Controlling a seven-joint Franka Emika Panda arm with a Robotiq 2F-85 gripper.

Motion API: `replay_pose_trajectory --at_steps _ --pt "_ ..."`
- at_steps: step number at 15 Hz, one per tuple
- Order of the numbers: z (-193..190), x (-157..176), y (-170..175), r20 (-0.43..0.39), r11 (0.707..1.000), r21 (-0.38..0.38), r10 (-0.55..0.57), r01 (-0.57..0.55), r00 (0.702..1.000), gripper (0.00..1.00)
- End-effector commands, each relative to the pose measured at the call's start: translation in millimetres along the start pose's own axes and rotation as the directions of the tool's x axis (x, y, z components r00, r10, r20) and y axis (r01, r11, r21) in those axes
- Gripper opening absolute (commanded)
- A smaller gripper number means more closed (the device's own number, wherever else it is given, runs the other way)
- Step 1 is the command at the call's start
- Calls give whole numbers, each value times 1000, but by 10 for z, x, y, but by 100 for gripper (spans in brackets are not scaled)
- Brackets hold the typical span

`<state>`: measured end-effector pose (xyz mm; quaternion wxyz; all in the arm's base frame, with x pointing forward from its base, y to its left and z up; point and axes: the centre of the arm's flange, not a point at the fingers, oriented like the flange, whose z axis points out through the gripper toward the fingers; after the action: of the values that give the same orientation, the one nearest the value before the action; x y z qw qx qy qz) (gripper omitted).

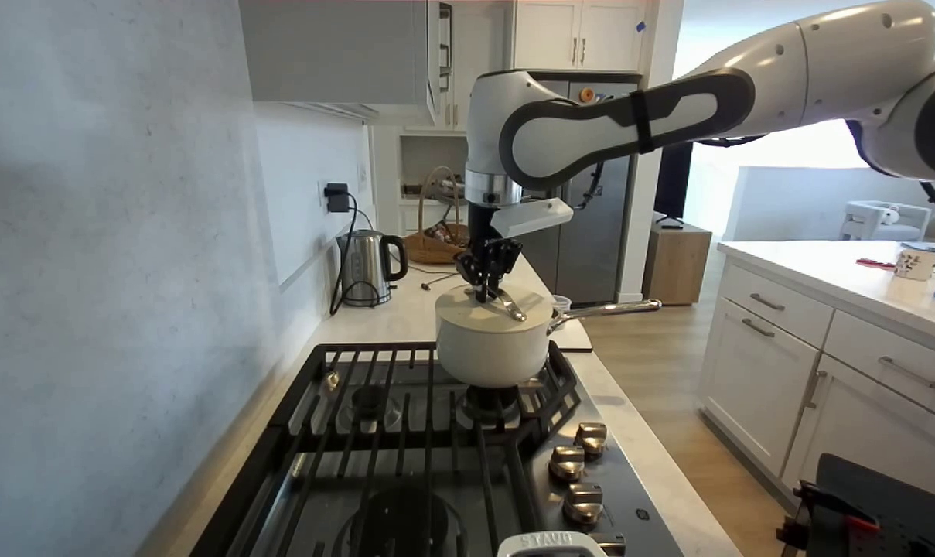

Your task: Take the lid off the pot on the right of the stove

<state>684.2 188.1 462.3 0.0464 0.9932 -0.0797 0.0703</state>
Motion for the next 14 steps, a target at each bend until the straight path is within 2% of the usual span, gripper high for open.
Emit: replay_pose_trajectory --at_steps 1,7,11,14 --pt "-113 -20 -7 15 1000 3 11 -11 1000 6" --pt "-500 -77 -136 -32 999 -11 -48 48 998 6" --pt "-711 -108 -255 -14 996 -15 -92 92 996 6" --pt "-804 -129 -376 20 986 -10 -167 167 986 6"
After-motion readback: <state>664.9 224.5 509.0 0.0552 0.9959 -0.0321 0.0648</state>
